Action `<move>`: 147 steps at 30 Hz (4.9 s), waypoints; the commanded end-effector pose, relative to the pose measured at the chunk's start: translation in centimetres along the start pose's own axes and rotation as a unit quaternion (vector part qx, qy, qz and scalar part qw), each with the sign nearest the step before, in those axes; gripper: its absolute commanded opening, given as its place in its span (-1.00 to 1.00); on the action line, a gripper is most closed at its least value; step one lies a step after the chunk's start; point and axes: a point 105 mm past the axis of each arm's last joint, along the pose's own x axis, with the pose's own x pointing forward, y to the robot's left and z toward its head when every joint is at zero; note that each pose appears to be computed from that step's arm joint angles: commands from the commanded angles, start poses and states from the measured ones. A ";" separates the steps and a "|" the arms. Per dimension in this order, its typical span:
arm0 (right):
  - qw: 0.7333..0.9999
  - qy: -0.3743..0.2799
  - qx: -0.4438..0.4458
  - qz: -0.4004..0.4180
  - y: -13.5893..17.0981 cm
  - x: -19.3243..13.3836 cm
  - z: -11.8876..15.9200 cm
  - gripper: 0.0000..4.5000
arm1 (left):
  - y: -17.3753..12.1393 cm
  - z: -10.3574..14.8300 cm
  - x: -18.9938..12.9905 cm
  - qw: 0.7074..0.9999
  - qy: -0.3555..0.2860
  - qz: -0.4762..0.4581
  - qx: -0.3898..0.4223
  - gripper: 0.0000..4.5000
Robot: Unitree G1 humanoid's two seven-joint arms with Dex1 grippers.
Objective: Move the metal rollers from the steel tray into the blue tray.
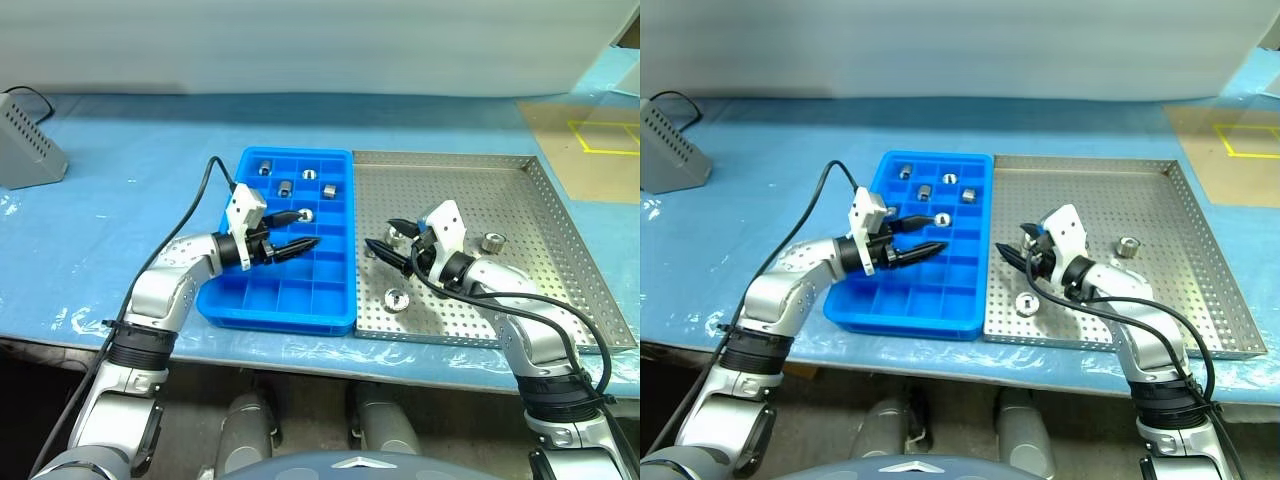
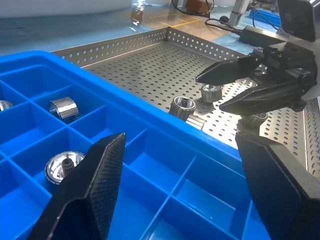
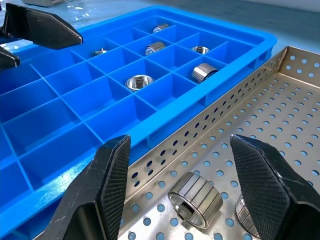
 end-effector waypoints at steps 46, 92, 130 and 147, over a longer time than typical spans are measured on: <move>0.998 -0.018 -0.034 -0.042 -1.8 -1.5 1.4 0.46 | -1.0 5.9 3.4 0.994 -0.017 -0.077 0.075 0.65; 0.989 0.024 -0.013 -0.146 0.8 -6.9 -1.9 0.46 | 2.0 0.7 10.7 0.815 0.452 -0.193 0.308 0.65; 0.987 0.035 -0.030 -0.152 0.3 -6.3 -2.3 0.47 | 1.6 -2.1 9.2 0.819 0.457 -0.225 0.263 -0.43; 0.996 -0.050 -0.071 -0.019 -0.3 -3.3 3.9 0.47 | 0.3 11.6 5.4 0.927 0.107 -0.240 0.267 -0.43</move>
